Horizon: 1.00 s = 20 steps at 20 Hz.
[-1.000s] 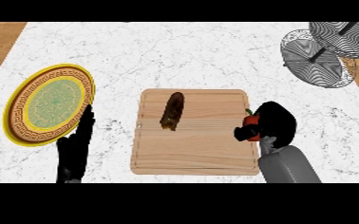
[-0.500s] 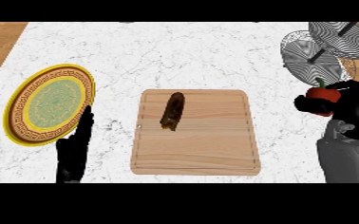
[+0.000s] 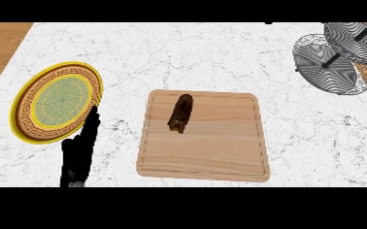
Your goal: Pick the bell pepper from the cutting board and place it in the tiered basket
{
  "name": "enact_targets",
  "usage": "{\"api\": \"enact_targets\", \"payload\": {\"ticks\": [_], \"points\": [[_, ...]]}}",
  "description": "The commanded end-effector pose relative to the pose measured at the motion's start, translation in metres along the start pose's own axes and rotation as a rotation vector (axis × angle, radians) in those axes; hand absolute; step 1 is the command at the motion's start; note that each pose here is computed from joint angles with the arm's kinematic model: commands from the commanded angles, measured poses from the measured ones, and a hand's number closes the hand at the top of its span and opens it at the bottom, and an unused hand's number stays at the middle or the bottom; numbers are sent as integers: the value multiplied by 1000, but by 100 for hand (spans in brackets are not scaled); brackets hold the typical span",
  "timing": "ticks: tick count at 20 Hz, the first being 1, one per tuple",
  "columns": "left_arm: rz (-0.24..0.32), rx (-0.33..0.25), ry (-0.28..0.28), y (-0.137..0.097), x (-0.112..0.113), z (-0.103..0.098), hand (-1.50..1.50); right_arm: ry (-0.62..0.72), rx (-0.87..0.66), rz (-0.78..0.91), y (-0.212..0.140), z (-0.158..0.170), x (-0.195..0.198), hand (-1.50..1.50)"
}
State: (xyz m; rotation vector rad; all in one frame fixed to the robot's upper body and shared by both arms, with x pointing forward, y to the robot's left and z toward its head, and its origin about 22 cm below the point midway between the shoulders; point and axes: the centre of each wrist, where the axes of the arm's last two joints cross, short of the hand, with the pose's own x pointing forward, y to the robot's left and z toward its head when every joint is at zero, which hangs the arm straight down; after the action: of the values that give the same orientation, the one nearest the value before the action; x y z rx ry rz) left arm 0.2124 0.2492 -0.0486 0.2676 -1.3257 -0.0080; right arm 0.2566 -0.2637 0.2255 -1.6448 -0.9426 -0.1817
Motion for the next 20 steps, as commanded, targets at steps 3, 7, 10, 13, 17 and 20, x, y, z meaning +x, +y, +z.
{"api": "enact_targets", "payload": {"ticks": [3, 7, 10, 13, 17, 20], "points": [[5, -12, 22, -2, 3, -2, 0, 192, -40, 99, -38, -21, 37, 150], [7, -40, 36, -16, -4, 8, 0, 200, -46, 99, -38, -44, 58, 150], [-12, -27, 27, 0, -4, -11, 0, 224, -52, 88, -41, -69, 58, 150], [-15, -46, 22, 2, 5, -1, 0, 244, -41, 103, -30, -80, 74, 150], [-14, -33, 23, -13, 6, -4, 0, 242, -9, 87, -23, -121, 72, 150], [-14, -29, 21, 1, 12, -14, 0, 217, 33, 80, 12, -138, 48, 150]]}}
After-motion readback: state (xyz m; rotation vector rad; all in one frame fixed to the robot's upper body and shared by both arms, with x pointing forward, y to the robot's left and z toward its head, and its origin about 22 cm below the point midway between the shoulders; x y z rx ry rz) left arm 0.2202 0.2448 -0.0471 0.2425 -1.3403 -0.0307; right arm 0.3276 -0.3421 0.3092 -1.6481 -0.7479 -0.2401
